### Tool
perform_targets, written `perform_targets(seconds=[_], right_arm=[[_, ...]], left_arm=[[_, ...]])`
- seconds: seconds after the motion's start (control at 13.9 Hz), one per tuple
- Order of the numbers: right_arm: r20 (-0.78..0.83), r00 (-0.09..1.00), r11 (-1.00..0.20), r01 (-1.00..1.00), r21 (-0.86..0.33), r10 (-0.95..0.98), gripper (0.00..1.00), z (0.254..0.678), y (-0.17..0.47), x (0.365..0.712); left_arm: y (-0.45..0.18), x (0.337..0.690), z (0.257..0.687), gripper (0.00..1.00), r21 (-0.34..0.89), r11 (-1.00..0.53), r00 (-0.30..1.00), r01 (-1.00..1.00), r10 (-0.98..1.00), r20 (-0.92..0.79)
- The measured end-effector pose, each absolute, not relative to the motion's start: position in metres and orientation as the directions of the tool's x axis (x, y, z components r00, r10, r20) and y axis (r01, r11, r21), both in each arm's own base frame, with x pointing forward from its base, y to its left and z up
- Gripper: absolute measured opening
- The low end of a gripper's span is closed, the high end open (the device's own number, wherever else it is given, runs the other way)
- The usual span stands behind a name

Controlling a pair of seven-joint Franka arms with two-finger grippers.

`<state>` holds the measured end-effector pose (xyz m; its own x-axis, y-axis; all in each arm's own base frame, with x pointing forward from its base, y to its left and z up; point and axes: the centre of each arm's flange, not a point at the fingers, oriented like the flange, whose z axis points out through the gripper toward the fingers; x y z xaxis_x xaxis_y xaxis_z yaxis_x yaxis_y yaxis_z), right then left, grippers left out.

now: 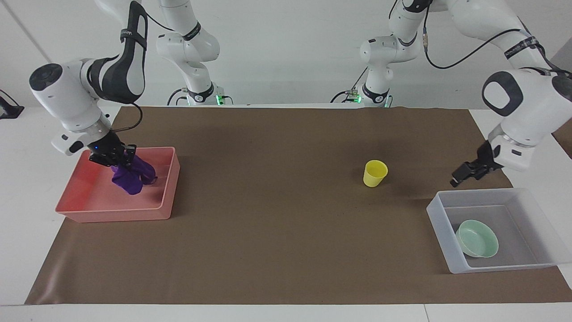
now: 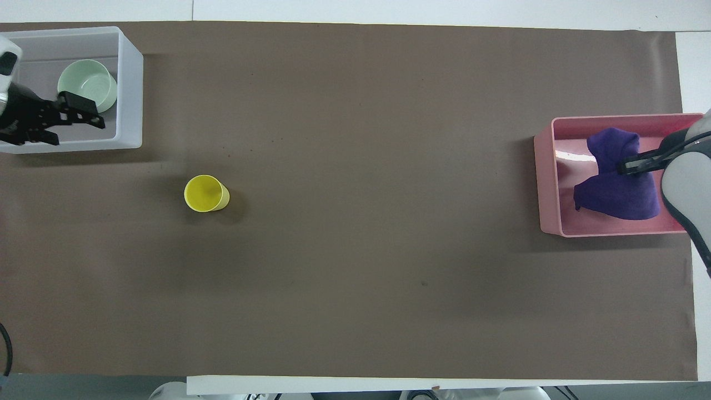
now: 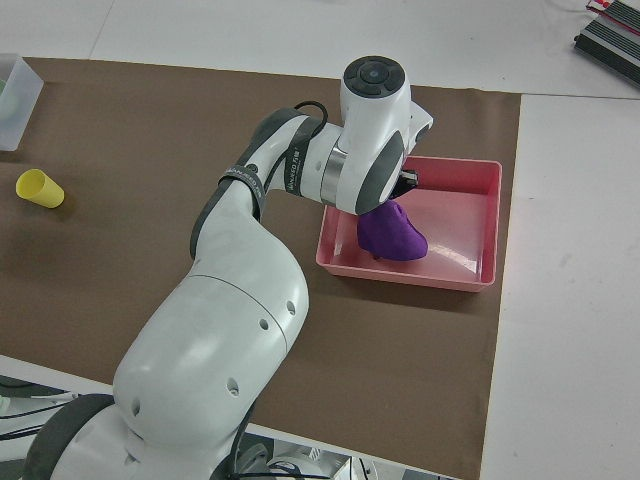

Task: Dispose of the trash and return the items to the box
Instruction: 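Reach the left gripper to the yellow cup and grasp it, then carry the yellow cup with the left gripper into the clear box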

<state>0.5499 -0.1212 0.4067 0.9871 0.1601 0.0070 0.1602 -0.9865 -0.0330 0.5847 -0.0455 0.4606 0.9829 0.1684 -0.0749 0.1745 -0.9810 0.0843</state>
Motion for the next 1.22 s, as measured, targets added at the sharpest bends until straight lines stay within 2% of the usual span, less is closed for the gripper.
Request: perform_targets(seconds=[0.14,0.43,0.65,0.79,0.86,1.22], right_arm=[[-0.002,0.987,-0.986,0.162,-0.027,0.162,0.15,0.382,-0.12,0.556],[0.004,0.984,-0.984,0.179,-0.027,0.179,0.6,0.384,-0.111,0.56],[-0.027,0.983,-0.982,0.182,-0.047,0.183,0.97,0.424,-0.072,0.57],[-0.048,0.989,-0.989,0.134,-0.053,0.137,1.0,0.465,-0.039,0.573],[-0.056,0.991,-0.991,0.118,-0.055,0.121,1.0,0.484,-0.025,0.573],[-0.119,0.986,-0.992,0.106,-0.072,0.114,1.0,0.561,-0.018,0.549]], left_arm=[[-0.099,0.547,0.431,1.0,0.065,-0.985,0.982,0.158,0.15,-0.112],[-0.124,0.516,0.395,1.0,0.066,-0.985,0.985,0.159,0.154,-0.076],[-0.134,0.496,0.362,1.0,0.063,-0.987,0.988,0.146,0.142,-0.065],[-0.137,0.485,0.348,0.99,0.057,-0.988,0.987,0.145,0.141,-0.074],[-0.137,0.483,0.347,0.92,0.054,-0.985,0.984,0.166,0.162,-0.076],[-0.138,0.488,0.354,0.26,0.073,-0.973,0.976,0.219,0.217,-0.029]])
